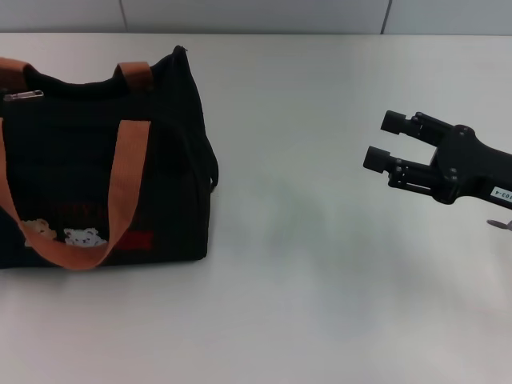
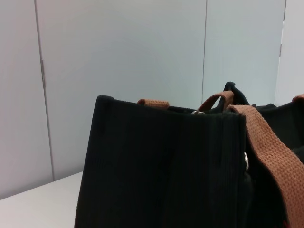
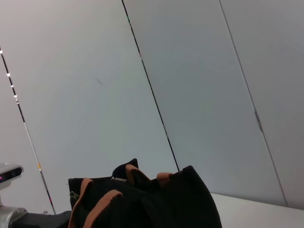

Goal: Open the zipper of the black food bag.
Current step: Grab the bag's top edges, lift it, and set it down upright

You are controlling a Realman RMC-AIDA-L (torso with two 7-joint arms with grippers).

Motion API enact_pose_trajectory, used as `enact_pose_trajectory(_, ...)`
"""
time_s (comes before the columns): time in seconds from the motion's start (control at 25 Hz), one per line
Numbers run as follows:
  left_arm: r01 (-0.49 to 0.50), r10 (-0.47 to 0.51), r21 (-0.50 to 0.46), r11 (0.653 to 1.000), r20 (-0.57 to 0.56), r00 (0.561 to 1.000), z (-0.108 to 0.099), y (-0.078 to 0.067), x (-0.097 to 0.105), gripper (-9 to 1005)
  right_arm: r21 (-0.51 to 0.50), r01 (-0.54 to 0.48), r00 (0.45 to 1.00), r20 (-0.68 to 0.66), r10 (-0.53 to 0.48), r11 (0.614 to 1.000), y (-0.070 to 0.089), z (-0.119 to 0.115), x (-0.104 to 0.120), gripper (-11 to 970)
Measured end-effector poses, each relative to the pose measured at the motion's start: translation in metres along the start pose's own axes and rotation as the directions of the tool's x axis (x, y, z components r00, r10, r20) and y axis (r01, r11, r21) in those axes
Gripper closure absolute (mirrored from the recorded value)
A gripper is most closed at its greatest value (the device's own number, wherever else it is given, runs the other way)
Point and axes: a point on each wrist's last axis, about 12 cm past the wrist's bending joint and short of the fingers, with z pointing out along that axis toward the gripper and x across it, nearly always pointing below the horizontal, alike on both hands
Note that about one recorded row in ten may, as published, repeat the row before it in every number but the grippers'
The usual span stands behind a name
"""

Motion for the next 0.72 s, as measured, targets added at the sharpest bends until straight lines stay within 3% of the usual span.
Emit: enact_pose_trajectory(0.72,-0.006,0.006,0.004,1.000,0.003,1.000,0.0008,0.0011,-0.0022,871,0.000,0.001,1.000,-0.002,-0.001,1.000,-0.0012,0.0020,-0.0013,141)
